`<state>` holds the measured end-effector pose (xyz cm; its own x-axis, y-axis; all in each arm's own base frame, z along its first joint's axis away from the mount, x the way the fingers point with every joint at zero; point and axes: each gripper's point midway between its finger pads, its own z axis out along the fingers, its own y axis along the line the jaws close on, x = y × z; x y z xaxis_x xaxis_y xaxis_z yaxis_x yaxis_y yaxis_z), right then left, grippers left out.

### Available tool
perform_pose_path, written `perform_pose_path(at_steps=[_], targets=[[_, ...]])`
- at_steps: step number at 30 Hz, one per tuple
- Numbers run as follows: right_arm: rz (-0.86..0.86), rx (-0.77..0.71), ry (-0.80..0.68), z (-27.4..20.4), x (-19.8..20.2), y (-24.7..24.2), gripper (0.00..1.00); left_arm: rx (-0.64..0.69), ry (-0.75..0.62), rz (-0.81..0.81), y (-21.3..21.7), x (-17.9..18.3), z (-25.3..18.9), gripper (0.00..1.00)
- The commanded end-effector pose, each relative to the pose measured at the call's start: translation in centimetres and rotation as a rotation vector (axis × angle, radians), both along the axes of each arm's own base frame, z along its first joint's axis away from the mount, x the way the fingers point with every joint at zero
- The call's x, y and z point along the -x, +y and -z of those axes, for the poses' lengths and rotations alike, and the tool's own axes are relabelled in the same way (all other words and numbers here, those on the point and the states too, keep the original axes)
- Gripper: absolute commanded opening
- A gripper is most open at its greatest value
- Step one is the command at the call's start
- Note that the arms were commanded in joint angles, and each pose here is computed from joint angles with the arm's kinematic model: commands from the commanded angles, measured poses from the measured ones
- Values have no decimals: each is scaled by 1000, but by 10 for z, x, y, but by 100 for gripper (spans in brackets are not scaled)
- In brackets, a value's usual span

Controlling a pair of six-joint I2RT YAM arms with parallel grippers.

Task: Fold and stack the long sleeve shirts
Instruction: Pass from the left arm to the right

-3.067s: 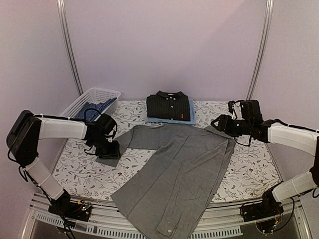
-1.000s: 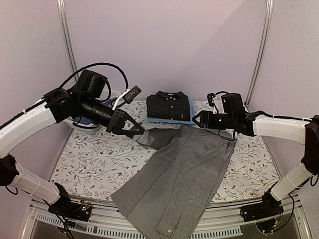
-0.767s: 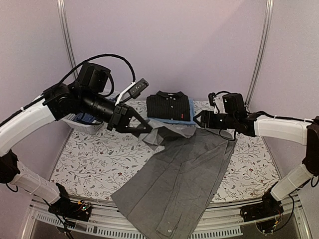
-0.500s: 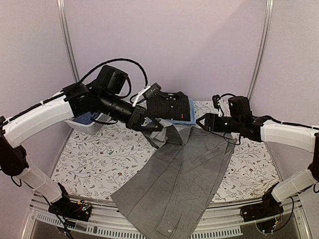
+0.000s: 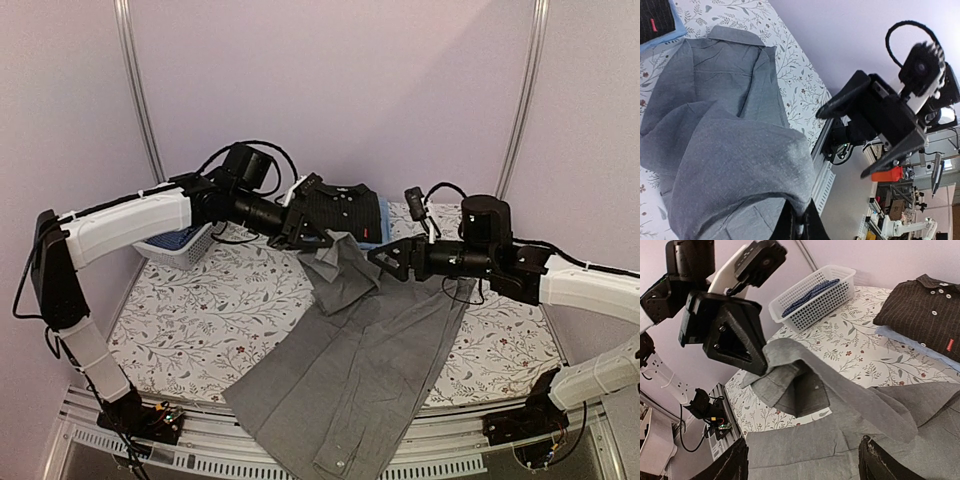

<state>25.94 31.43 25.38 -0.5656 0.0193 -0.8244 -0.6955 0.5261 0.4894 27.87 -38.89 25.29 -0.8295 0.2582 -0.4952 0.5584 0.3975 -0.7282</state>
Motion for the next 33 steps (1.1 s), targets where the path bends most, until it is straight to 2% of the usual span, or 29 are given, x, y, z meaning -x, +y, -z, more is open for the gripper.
perform_pose_path(at_steps=[1, 9, 14, 18, 21, 24, 27, 29, 31, 33], targets=[[-100, 18, -53, -6, 15, 39, 75, 122, 55, 15, -13, -4, -24, 0], [-13, 33, 24, 26, -15, 66, 83, 151, 75, 30, -14, 0, -29, 0], [-8, -7, 4, 17, -27, 81, 82, 128, 87, 21, -12, -1, -19, 0], [7, -29, -8, 11, -30, 82, 77, 107, 90, 7, -11, -4, -12, 0], [2, -44, -1, 10, -28, 81, 64, 100, 98, 6, -12, -6, -7, 0], [24, -33, 23, 18, -31, 79, 40, 98, 109, 14, -14, -6, -3, 0], [91, 20, 56, 34, -38, 70, 14, 92, 101, 6, -13, -7, -2, 8], [151, 77, 77, 48, -44, 59, 2, 76, 88, -15, -10, -10, -2, 21], [216, 142, 107, 64, -52, 42, 0, 46, 69, -56, -3, -15, 0, 39], [276, 199, 148, 81, -63, 20, 0, 13, 44, -99, 7, -19, 2, 51]])
